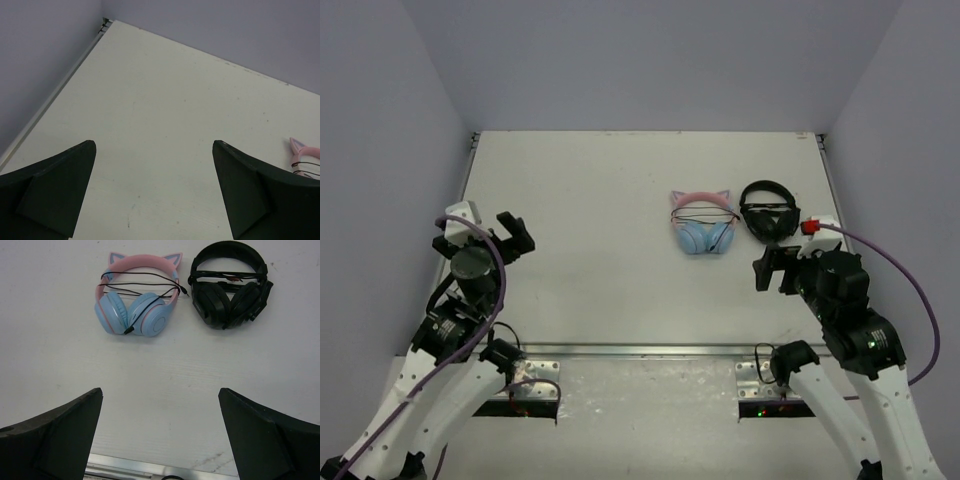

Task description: Wrap the headphones

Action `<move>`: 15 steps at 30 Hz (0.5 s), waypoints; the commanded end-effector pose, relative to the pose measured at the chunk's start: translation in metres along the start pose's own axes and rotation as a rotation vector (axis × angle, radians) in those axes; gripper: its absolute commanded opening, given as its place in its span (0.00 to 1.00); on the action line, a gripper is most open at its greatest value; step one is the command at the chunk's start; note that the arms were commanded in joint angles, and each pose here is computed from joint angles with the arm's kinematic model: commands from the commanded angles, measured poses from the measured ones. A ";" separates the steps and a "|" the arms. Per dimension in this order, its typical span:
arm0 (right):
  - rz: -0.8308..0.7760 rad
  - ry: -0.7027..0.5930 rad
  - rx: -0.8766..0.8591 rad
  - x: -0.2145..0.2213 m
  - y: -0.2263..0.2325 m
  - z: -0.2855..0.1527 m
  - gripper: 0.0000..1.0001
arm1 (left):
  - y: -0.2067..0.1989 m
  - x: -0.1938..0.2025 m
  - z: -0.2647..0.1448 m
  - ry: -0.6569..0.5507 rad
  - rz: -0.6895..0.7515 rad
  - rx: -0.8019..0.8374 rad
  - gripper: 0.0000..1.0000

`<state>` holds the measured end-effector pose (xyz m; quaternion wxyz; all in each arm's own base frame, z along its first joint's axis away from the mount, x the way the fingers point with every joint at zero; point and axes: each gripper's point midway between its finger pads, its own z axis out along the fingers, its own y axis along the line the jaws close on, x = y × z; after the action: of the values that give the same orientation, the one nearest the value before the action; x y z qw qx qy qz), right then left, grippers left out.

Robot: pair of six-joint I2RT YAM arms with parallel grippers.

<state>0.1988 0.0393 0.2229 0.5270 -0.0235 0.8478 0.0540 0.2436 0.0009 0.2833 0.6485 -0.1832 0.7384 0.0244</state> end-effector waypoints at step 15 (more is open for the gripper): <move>0.007 0.007 -0.034 0.009 0.007 0.014 0.99 | -0.001 0.028 -0.006 -0.012 -0.027 0.092 1.00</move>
<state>0.1981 0.0415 0.2033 0.5118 -0.0286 0.8569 0.0556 0.2324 -0.0046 0.2499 0.6493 -0.1601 0.7435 -0.0006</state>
